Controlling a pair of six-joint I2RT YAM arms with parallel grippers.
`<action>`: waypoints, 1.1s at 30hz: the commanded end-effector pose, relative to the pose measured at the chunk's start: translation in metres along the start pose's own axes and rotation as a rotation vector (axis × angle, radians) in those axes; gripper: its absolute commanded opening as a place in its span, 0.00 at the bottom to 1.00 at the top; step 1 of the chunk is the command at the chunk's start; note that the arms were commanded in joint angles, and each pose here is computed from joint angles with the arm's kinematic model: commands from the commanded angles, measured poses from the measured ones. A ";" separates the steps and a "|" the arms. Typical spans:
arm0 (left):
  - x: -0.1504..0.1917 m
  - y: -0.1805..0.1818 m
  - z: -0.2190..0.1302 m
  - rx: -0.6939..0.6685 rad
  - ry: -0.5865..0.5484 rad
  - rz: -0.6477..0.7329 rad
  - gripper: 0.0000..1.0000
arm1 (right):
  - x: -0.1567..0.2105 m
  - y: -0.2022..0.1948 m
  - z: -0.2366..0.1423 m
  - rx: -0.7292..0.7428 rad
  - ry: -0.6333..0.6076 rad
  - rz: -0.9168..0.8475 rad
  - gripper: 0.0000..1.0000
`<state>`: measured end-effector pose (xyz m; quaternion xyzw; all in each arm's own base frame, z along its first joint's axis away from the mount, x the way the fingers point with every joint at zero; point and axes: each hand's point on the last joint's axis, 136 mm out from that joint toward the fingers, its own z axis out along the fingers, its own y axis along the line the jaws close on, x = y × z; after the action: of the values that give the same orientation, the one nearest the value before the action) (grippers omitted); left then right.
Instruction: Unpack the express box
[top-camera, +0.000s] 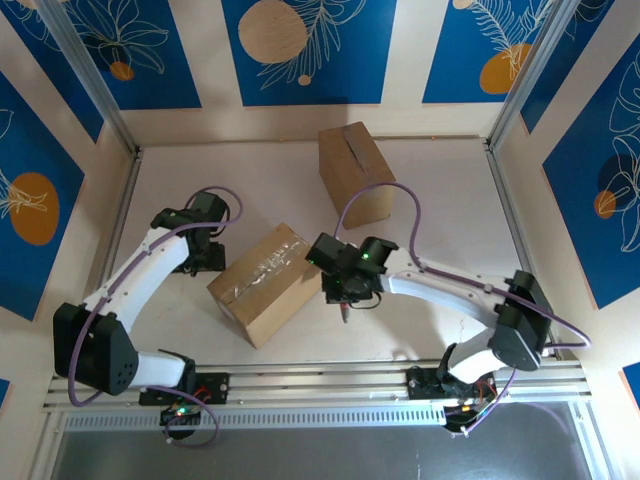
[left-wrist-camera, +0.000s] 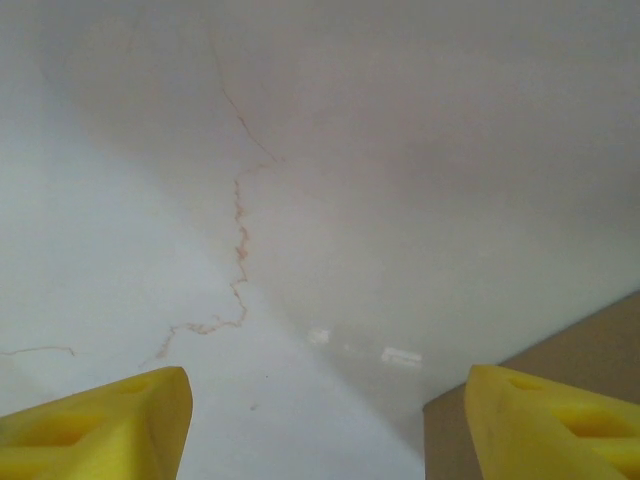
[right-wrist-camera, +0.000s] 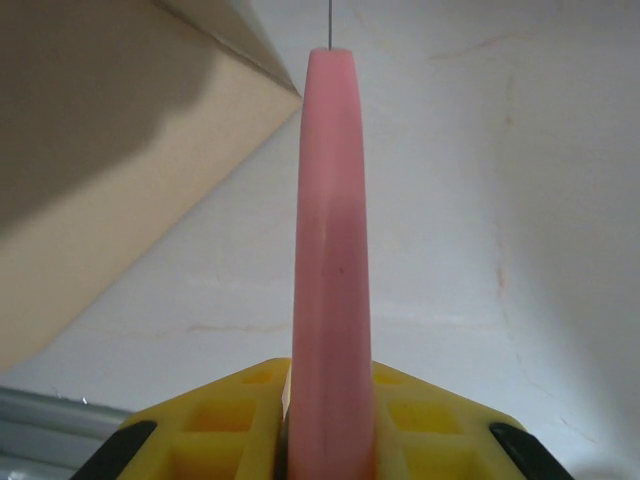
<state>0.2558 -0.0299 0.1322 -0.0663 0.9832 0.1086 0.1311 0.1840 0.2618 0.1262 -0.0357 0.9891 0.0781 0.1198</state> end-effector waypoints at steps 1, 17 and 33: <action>0.019 -0.004 0.000 0.051 0.050 -0.007 0.72 | -0.028 0.033 0.001 -0.058 -0.054 0.026 0.00; 0.043 -0.070 0.003 0.335 0.047 -0.018 0.71 | -0.137 0.124 0.022 -0.296 -0.045 -0.203 0.00; 0.033 -0.118 -0.008 0.469 0.005 -0.040 0.71 | -0.201 0.115 0.034 -0.410 -0.061 -0.248 0.00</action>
<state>0.2276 -0.1117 0.0956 -0.0853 0.9879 -0.0520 0.1189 0.3858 0.3552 0.1417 -0.1367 0.9598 0.1902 0.1547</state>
